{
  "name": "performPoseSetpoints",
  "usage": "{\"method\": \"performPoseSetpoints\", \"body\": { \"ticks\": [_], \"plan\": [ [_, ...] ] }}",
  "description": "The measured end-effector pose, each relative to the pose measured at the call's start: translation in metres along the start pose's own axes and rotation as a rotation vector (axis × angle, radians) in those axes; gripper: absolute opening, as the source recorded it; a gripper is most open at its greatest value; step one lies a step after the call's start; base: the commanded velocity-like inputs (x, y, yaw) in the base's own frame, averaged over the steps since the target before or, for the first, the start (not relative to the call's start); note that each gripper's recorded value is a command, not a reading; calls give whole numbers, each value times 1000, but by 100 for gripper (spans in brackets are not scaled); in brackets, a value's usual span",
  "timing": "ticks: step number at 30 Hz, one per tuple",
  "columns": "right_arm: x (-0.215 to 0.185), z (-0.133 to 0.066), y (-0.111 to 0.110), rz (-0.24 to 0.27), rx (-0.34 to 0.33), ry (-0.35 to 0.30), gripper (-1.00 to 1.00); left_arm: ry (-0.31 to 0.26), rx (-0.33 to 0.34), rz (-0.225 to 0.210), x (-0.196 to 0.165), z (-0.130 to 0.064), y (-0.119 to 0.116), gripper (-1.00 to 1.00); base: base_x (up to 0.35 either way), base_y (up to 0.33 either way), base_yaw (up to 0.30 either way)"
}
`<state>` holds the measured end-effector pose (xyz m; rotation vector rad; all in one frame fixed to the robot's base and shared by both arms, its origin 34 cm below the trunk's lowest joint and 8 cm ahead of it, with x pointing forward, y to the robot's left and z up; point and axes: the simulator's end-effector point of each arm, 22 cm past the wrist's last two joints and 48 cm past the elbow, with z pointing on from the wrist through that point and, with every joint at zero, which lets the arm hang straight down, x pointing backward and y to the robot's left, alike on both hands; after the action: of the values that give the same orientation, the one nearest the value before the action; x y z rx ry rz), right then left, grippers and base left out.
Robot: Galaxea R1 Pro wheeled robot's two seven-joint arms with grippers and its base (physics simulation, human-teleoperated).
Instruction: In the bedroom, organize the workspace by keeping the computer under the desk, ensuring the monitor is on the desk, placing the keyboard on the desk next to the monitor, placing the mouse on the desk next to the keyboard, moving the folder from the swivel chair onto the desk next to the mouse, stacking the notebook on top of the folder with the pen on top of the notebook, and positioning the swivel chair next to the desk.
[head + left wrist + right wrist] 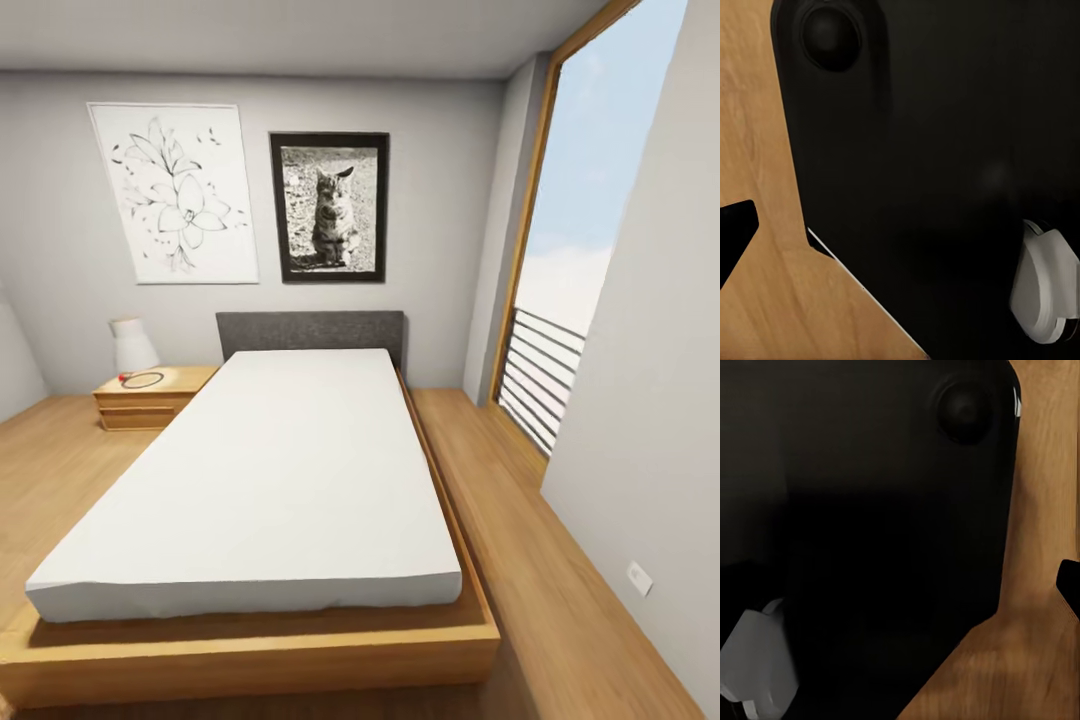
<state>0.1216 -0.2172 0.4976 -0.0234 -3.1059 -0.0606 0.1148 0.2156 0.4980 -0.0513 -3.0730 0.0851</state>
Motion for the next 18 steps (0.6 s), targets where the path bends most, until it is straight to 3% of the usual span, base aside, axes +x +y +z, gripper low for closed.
{"method": "performPoseSetpoints", "body": {
  "ticks": [18],
  "plan": [
    [2, -25, 1, 1, 0, -3, 100, 1, -1, 0, 4, -25, -1, 100, 0, 0, 247]
  ]
}}
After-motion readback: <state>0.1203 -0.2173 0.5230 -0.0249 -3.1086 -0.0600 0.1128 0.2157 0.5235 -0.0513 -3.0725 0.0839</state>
